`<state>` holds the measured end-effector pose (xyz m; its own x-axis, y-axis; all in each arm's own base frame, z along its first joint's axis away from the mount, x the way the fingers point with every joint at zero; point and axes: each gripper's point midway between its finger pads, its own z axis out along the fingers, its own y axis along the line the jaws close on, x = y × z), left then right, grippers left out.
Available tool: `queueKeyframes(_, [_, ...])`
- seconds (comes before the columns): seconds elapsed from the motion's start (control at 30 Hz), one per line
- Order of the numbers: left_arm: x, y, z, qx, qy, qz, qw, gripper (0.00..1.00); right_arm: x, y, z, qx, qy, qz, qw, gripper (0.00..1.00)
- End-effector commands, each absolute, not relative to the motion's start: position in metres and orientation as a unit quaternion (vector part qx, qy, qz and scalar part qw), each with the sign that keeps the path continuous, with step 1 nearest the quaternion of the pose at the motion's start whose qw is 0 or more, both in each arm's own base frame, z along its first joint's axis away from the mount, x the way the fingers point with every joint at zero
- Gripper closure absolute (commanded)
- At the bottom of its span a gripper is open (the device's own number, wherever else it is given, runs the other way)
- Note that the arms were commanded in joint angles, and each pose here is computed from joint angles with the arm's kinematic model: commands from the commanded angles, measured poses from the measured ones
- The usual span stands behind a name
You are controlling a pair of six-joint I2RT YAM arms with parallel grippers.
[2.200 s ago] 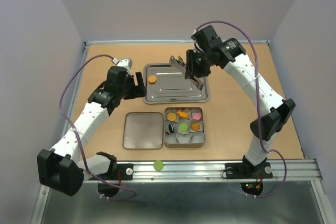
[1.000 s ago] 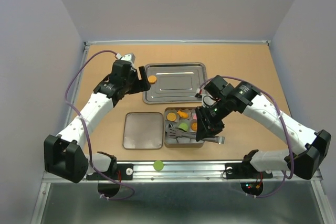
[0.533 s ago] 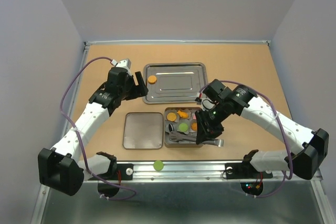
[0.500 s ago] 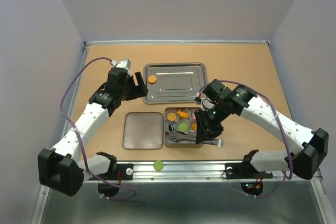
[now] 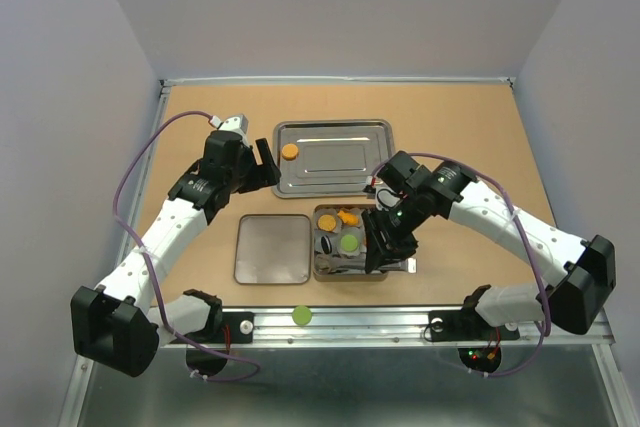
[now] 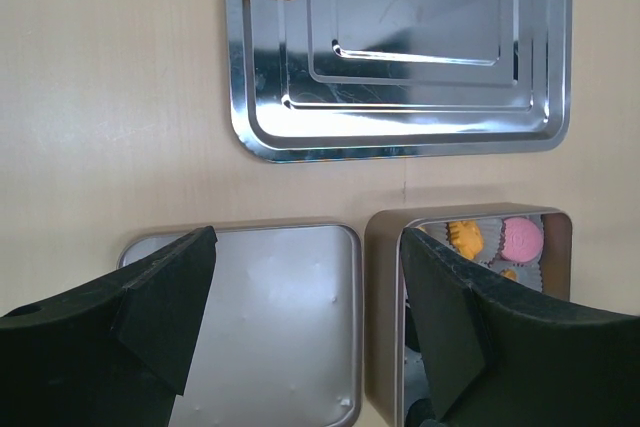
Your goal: Pack the cookies
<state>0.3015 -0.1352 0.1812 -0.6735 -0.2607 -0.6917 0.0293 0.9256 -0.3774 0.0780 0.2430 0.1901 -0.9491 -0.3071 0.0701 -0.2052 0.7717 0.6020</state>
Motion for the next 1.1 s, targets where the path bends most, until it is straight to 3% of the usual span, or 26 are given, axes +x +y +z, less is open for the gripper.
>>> queueKeyframes(0.0, [0.304,-0.131,0.188,-0.066,0.89,-0.18,0.415,0.15,0.084,0.253,0.2,0.15,-0.93,-0.329,0.061,0.5])
queueKeyframes(1.07, [0.298,-0.148,0.207,-0.033,0.879,-0.227,0.418,0.15,0.082,0.281,0.258,0.152,-0.939,-0.309,0.01,0.5])
